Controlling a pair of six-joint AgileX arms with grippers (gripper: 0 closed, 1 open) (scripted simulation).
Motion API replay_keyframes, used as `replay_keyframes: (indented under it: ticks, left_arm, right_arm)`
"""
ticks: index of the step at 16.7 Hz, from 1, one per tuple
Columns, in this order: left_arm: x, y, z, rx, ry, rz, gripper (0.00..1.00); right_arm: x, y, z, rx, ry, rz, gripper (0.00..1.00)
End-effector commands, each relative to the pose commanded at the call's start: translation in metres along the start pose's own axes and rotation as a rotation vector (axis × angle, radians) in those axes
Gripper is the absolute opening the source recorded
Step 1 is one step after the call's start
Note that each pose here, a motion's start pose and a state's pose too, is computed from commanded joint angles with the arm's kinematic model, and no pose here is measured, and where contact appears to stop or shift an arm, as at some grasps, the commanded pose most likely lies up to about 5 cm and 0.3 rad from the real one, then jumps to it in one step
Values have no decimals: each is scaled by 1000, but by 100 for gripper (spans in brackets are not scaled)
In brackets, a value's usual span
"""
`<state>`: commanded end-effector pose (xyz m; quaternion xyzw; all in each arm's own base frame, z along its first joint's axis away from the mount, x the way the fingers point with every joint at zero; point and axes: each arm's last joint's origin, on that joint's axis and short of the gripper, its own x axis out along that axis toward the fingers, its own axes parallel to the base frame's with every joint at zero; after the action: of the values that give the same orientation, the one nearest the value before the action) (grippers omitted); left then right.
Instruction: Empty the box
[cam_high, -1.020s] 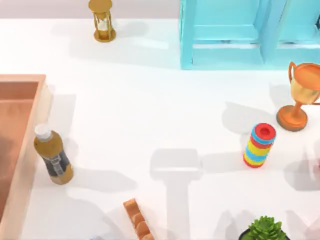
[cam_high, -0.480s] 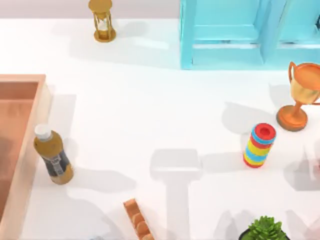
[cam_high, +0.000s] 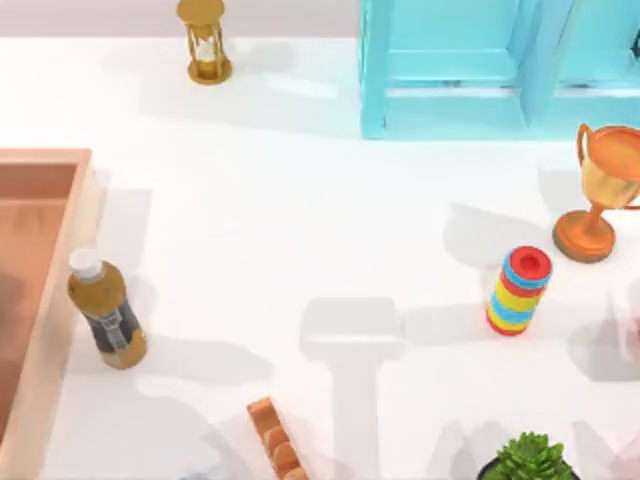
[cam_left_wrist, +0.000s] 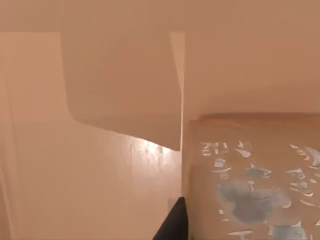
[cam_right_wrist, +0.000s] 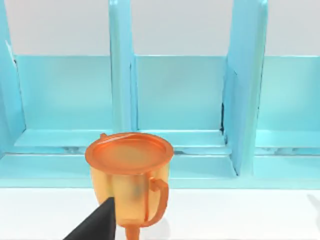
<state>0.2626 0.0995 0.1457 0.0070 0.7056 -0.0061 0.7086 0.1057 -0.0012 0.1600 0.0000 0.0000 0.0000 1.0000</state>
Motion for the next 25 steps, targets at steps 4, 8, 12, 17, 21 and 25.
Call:
replay_keyframes:
  ticks: [4,8,12,17,21,25]
  left_arm:
    - [-33,4,6,-4,10,-4,0]
    - [-84,3,6,0,22,-9,0]
    - [-124,0,0,2,4,-1,0]
    - [-125,0,0,0,4,-1,0]
    - [-145,-8,16,2,-61,-2,0]
    - [-172,-31,65,5,-155,-15,0]
  right_arm:
    - [0,0,0,0,0,0,100]
    - [0,0,0,0,0,0,100]
    - [0,0,0,0,0,0,100]
    - [0,0,0,0,0,0,100]
    - [0,0,0,0,0,0,100]
    - [0,0,0,0,0,0,100]
